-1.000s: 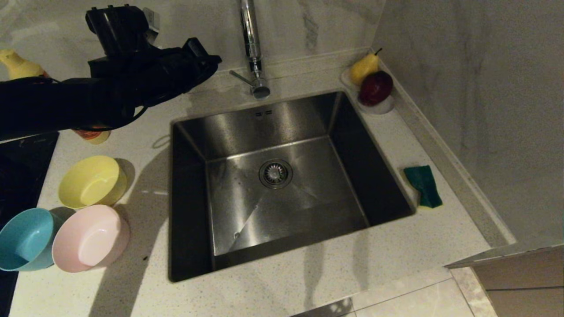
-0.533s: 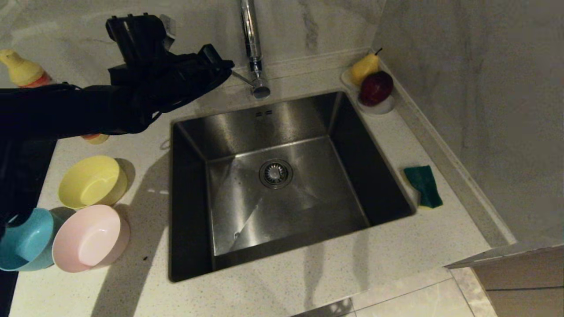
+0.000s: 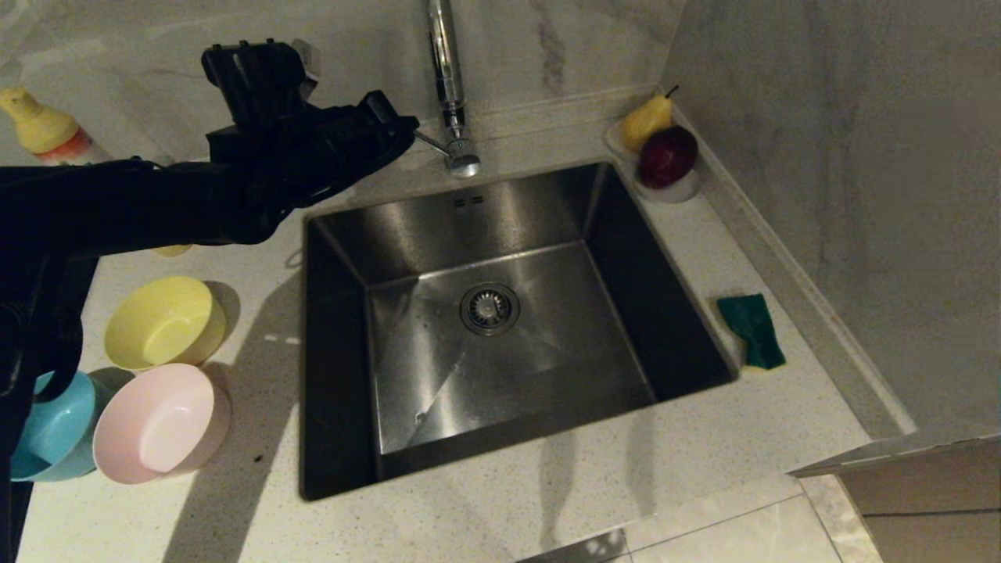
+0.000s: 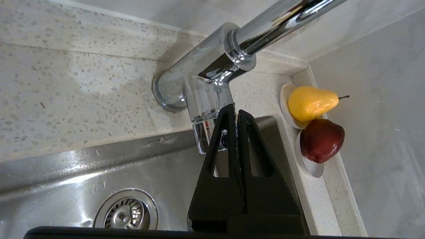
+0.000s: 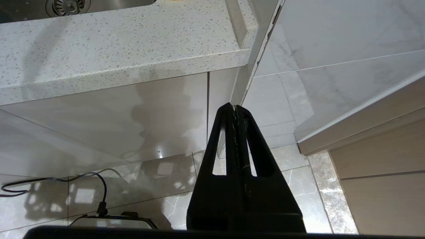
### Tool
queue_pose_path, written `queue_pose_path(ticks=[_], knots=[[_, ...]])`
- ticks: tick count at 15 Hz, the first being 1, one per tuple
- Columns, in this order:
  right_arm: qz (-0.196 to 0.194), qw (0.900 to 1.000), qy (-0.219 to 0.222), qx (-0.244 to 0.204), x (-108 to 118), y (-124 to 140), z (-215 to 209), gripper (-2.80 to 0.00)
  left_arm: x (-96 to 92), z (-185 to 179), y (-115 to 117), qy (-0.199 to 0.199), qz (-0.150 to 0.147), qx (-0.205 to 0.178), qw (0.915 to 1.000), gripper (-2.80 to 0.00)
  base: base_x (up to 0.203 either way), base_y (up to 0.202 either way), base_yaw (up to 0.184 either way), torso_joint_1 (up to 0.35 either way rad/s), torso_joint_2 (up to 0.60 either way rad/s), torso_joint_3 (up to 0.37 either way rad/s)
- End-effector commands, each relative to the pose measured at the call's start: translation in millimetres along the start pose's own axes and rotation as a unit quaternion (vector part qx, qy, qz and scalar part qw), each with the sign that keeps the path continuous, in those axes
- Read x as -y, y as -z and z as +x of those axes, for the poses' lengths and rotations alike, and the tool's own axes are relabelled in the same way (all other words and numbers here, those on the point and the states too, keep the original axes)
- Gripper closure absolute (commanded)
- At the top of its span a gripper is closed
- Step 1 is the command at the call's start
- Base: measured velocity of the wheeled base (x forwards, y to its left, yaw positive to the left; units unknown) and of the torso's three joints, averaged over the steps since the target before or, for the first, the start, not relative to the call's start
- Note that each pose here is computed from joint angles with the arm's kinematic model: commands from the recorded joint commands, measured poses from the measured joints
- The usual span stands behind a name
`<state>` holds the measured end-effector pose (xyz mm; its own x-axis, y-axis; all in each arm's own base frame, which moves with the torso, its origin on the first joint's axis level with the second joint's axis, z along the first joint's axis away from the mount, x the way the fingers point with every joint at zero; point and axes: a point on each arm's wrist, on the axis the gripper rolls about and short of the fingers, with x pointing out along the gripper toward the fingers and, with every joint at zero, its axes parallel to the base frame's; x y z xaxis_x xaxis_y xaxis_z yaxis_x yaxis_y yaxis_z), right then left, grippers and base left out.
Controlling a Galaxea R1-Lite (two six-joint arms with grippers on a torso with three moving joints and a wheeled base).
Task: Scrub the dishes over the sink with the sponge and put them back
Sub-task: Turn on the faucet
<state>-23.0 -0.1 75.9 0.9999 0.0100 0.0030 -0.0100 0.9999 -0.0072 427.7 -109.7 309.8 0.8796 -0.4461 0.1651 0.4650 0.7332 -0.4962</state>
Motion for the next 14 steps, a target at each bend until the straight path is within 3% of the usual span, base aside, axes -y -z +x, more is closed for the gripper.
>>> queue_pose_path(ticks=[1,7,12,14], knots=[[0.0,1.0,0.0,0.001,0.0,0.1,-0.1,0.0,-0.7,0.6,1.7,-0.001,-0.003,-0.004,1.0,0.0,0.0,0.0,0.0,0.0,0.0,0.0],[0.0,1.0,0.0,0.001,0.0,0.1,-0.1,0.0,1.5,-3.3,0.4,-0.006,-0.008,-0.016,0.9998,0.0,0.0,0.0,0.0,0.0,0.0,0.0],[0.0,1.0,0.0,0.001,0.0,0.1,-0.1,0.0,-1.3,-11.1,22.6,-0.024,-0.014,-0.054,0.9981,0.0,0.0,0.0,0.0,0.0,0.0,0.0],[0.0,1.0,0.0,0.001,0.0,0.1,-0.1,0.0,-0.5,-13.0,21.1,-0.025,-0.015,-0.054,0.9981,0.0,0.0,0.0,0.0,0.0,0.0,0.0]])
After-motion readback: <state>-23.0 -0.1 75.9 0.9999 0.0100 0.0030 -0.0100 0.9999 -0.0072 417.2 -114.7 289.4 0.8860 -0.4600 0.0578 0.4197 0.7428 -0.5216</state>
